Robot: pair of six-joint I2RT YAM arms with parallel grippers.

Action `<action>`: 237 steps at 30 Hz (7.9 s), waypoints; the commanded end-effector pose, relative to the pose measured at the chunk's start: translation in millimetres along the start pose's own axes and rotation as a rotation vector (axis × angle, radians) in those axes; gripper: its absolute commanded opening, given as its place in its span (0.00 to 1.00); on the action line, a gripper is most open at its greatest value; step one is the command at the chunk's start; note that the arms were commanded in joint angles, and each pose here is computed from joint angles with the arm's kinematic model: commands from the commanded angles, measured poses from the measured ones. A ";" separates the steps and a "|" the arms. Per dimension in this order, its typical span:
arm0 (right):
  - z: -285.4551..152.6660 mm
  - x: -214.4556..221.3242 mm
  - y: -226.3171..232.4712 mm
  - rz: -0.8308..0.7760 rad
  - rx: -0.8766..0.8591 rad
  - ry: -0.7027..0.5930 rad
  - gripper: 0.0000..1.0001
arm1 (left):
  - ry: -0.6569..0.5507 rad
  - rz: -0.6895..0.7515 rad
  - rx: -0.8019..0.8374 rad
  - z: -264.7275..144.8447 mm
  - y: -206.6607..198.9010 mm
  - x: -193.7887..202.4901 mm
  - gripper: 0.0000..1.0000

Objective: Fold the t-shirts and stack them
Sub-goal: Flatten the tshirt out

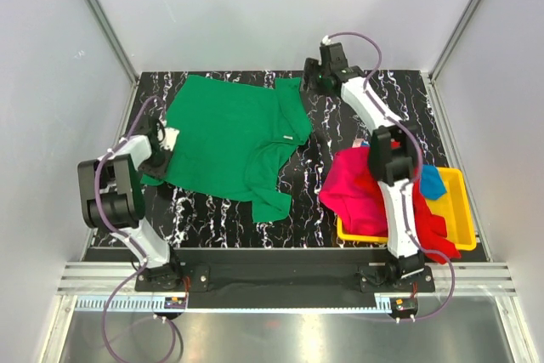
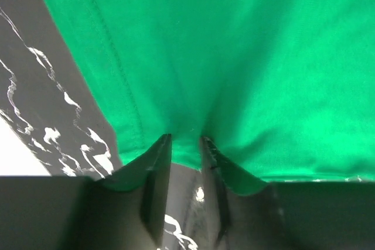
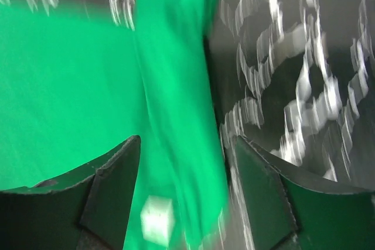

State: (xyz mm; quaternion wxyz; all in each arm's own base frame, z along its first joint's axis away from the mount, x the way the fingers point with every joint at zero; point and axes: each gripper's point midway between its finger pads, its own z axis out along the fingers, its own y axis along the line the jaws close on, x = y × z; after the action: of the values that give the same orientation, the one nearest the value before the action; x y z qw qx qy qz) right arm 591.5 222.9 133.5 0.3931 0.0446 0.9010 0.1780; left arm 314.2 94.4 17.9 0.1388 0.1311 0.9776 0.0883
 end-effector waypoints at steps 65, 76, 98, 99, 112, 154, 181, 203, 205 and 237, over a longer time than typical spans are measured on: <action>-322.1 40.9 122.6 -0.093 -0.446 0.063 0.00 | -0.531 -0.073 -0.057 -314.6 66.5 -65.1 0.00; -351.2 -211.8 188.7 0.066 -0.743 -0.574 0.00 | -1.001 -0.273 -0.388 -466.4 128.2 -151.5 0.00; -264.2 113.9 24.1 0.150 -0.207 0.043 0.00 | -0.436 -0.163 -0.054 -241.7 33.2 3.3 0.00; -262.9 133.5 23.8 0.150 -0.196 0.088 0.00 | -0.336 -0.157 0.001 -216.2 16.9 30.2 0.00; -293.4 313.2 -3.8 0.102 -0.056 0.626 0.00 | 0.444 0.135 0.114 -126.2 -37.1 233.6 0.00; -13.6 73.1 95.0 -0.396 -0.156 0.216 0.67 | 0.048 -0.233 -0.293 -54.6 159.5 26.6 0.79; 45.0 85.5 15.0 -0.117 0.030 0.197 0.00 | -0.072 -0.228 -0.152 3.9 138.4 -42.6 0.00; 64.7 55.1 -23.6 0.105 0.000 0.107 0.00 | -0.312 -0.080 0.119 -29.3 67.2 -132.6 0.67; 61.0 53.0 -20.5 0.101 -0.006 0.107 0.00 | -0.305 -0.067 0.113 -30.0 63.5 -129.2 0.73; 43.3 50.1 -5.8 0.138 -0.058 0.119 0.00 | -0.147 -0.084 0.008 37.2 60.0 -131.4 0.00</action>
State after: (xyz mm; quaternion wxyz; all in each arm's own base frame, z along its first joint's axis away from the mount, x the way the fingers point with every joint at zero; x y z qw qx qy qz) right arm 588.3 227.3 22.1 0.3007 0.0889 0.9283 0.1998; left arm 445.4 109.3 21.7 0.1926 0.1091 0.9741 0.0473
